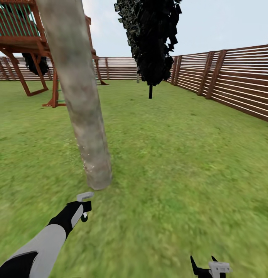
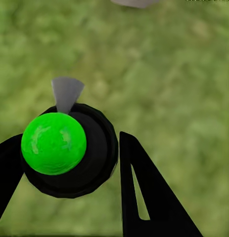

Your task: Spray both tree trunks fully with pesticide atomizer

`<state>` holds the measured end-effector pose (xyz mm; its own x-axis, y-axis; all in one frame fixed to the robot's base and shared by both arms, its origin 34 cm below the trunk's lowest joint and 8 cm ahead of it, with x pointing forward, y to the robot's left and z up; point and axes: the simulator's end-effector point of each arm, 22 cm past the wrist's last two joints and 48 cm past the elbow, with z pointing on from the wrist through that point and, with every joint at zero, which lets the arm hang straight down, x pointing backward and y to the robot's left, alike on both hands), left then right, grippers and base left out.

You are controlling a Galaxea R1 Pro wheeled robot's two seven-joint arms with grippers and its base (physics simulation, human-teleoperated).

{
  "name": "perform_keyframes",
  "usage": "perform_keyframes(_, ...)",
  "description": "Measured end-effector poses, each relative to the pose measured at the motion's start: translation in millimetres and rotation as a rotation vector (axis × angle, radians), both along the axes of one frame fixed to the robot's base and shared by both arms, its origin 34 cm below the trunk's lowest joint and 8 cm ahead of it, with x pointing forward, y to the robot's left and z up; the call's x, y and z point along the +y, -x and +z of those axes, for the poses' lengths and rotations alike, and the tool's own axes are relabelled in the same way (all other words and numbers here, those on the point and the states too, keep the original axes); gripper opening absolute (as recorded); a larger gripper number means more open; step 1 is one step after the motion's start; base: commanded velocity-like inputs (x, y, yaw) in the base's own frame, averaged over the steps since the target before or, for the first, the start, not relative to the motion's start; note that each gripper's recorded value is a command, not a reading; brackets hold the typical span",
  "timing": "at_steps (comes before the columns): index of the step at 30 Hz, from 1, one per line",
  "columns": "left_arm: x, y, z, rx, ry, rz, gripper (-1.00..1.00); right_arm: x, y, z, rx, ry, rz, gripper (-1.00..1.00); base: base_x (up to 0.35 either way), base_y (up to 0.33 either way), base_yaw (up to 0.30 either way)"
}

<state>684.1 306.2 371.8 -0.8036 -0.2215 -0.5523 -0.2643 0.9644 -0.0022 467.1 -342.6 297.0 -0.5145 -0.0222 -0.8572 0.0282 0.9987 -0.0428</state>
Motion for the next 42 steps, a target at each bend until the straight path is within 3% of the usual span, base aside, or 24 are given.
perform_keyframes(10, 0.0, -0.1, 0.1, -0.001, -0.001, -0.001, -1.0, 0.0, 0.0, 0.0, 0.0, 0.0, 0.0, 1.0, 0.157, -0.259, 0.264)
perform_keyframes(23, -1.2, 0.1, -0.3, 0.0, 0.001, -0.001, -1.0, -1.7, -0.5, 0.6, -0.001, 0.003, 0.0, 1.0, 0.161, -0.242, 0.027)
perform_keyframes(42, -2.0, -0.3, 0.1, -0.001, 0.0, -0.003, -1.0, -0.1, -0.4, 0.3, -0.001, 0.001, 0.0, 1.0, 0.093, -0.212, 0.242)
